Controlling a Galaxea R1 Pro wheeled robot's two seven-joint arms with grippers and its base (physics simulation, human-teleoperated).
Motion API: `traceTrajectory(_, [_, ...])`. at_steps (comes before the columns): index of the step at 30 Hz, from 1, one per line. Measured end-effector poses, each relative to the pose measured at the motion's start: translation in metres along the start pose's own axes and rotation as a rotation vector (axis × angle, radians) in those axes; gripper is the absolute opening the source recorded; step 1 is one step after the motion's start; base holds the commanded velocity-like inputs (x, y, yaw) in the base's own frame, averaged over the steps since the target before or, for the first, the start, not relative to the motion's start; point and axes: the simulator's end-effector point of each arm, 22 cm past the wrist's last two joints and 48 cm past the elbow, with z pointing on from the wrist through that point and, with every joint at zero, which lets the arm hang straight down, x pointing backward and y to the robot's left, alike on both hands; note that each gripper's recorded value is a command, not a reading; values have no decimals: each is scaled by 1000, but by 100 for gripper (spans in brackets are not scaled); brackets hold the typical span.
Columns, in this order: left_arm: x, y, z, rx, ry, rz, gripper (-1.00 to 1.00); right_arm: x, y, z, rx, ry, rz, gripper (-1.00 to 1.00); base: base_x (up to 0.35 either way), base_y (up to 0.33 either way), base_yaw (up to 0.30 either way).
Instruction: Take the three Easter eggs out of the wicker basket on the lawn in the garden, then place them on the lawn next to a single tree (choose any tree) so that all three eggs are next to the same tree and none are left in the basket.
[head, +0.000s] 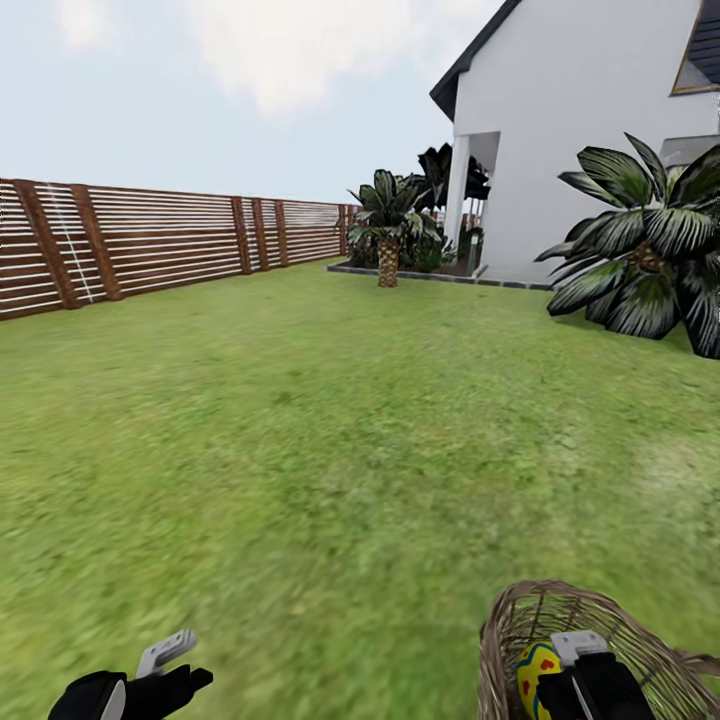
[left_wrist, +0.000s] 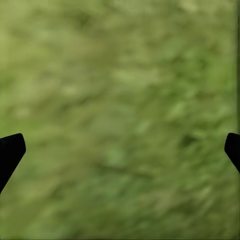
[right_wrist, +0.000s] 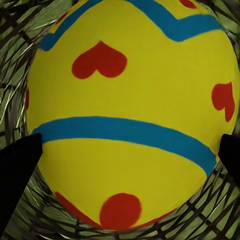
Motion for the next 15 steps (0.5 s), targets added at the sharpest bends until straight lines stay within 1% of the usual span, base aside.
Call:
traceTrajectory(12, [-15,-10,-14,20,-43,8,100,-15,-5,-16,5,-48,10,-100,0,0,0])
traceTrajectory(15, [-18,-13,-18,25,-49,8,100,-18,-6,-20,5,-56,11,-100,-213,0,0])
